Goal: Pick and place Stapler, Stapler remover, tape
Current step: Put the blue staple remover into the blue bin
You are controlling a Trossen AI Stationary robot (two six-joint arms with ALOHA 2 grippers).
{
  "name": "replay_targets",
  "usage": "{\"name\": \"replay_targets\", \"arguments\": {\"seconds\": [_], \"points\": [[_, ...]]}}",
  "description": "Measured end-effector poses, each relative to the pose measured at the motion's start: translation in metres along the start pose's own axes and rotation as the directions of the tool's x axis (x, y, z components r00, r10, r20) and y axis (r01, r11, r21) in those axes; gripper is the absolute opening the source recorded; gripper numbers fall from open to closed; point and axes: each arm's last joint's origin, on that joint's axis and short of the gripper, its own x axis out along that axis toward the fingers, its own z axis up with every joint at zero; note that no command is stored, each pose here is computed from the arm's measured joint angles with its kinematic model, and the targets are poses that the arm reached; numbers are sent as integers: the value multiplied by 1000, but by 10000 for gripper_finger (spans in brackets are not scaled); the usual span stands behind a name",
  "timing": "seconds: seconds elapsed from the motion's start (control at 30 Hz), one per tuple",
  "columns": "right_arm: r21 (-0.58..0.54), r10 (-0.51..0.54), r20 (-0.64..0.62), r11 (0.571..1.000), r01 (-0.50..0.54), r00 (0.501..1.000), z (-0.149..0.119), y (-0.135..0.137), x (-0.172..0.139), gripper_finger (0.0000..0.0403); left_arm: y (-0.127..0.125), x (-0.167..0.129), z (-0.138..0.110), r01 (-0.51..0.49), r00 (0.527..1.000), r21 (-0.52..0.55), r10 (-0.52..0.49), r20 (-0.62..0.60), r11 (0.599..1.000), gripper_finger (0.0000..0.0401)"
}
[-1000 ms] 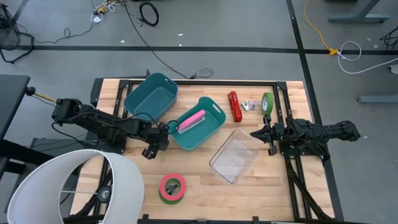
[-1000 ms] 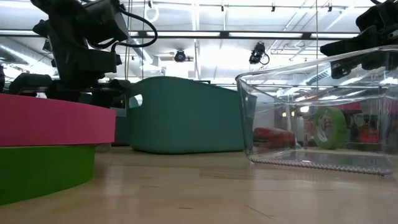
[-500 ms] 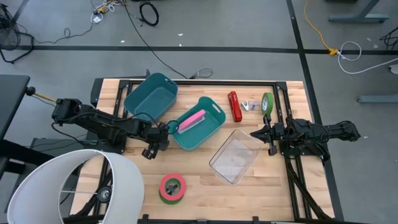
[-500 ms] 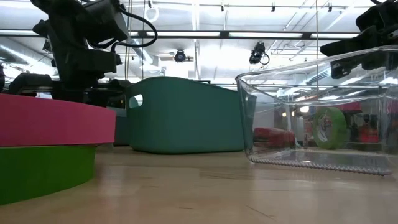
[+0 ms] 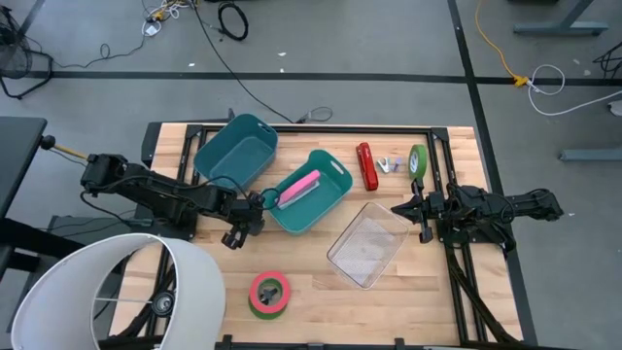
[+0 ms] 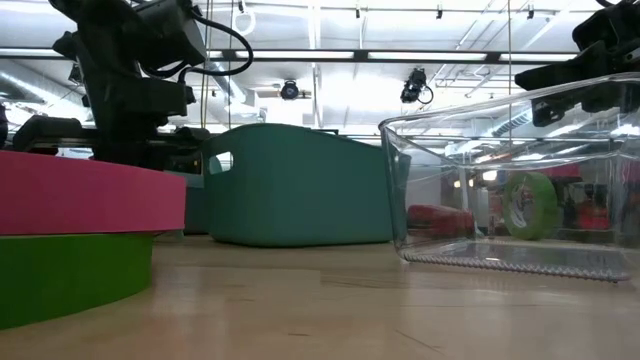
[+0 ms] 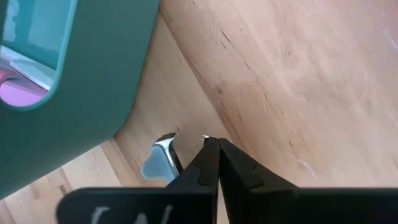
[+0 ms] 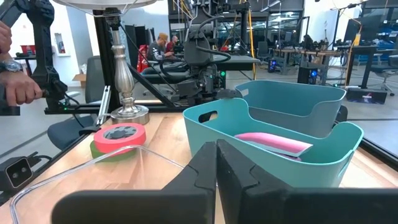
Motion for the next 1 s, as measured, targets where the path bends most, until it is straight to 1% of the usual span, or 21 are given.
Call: {"name": "replay_targets", "arguments": {"seconds": [0.33, 0.47, 0.57, 0.87, 1.0], "points": [[2, 0, 0, 1000, 0, 1000, 0, 0, 0, 15, 0, 0, 1, 9, 1000, -5, -9, 4, 1000, 4], [2, 0, 0, 1000, 0, 1000, 0, 0, 0, 15, 2, -5, 6, 23, 1000, -8, -23, 0, 1000, 3], [2, 0, 0, 1000, 0, 1000, 0, 0, 0, 15, 6, -10, 12, 12, 1000, -9, -12, 18, 1000, 2], [2, 0, 0, 1000, 0, 1000, 0, 0, 0, 15, 4, -12, 7, 25, 999, -6, -25, -44, 1000, 2], [1, 0, 0, 1000, 0, 1000, 0, 0, 0, 15, 4, -12, 7, 22, 999, -5, -22, -44, 1000, 15]]}}
